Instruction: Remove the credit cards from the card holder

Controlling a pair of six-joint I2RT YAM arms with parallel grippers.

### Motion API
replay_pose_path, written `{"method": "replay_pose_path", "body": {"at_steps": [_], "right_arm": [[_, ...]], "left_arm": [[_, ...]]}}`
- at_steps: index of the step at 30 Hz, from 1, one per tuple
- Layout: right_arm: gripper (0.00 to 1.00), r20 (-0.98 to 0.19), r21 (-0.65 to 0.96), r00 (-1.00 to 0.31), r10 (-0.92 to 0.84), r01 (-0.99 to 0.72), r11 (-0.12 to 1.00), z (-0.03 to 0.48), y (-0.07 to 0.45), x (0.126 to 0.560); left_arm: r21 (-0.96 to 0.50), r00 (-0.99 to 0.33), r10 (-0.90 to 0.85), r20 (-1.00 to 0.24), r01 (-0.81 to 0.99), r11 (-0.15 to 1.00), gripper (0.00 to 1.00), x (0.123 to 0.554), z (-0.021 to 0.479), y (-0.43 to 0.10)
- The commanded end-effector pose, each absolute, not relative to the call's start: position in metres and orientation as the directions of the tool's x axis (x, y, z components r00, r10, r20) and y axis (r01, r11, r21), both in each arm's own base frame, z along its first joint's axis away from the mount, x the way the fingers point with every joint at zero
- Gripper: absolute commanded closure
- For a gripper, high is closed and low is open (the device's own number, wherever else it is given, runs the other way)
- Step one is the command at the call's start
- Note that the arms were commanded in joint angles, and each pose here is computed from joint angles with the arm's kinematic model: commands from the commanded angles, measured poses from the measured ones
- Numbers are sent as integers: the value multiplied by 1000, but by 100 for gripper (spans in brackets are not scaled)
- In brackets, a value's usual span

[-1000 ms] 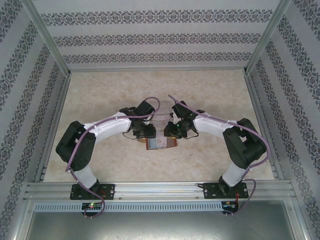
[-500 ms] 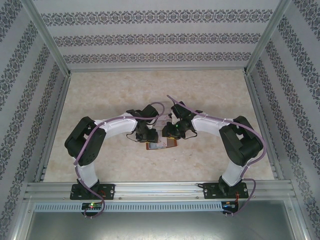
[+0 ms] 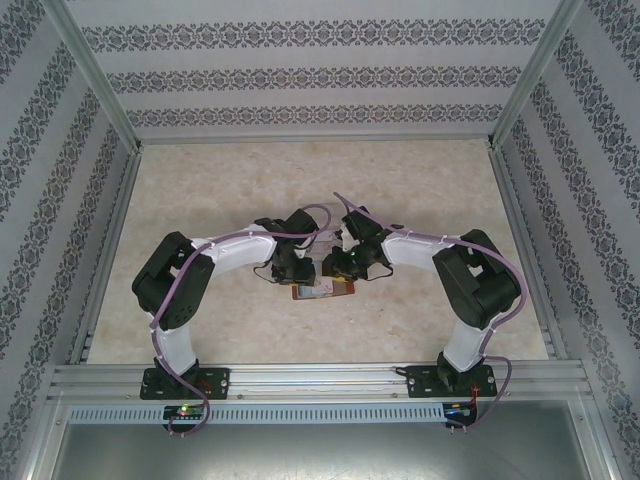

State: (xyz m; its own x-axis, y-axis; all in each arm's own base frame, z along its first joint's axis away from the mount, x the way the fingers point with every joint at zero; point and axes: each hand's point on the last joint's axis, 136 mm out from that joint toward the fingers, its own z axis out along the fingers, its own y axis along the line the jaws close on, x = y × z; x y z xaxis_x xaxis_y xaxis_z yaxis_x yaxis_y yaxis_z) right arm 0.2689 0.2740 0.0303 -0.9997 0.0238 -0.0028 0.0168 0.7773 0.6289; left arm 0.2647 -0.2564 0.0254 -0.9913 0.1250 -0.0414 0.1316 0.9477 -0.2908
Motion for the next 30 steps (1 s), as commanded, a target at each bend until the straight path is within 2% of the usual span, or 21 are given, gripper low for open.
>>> {"method": "replay_pose_path", "body": {"at_steps": [1,8,13,23,30], "right_arm": [[76,4,683,-999,38,31,730,37,280,271],[92,-10,662,-999,40,23,749,37,273,272],[99,-22,616,-999,30,10,787,34,264,270],[100,-70,412,-998,0,-29,911,32,225,270],[100,-84,346,-996,-23,-50,937,36,215,272]], "left_arm": [[-228,-984,172,40,159,961,69,245,3,-249],[-228,-984,175,39,161,960,69,244,4,-249],[-228,-984,177,36,164,960,69,245,5,-249],[-228,-983,180,29,169,959,70,246,7,-250],[-233,-984,179,28,168,958,70,246,8,-250]]}}
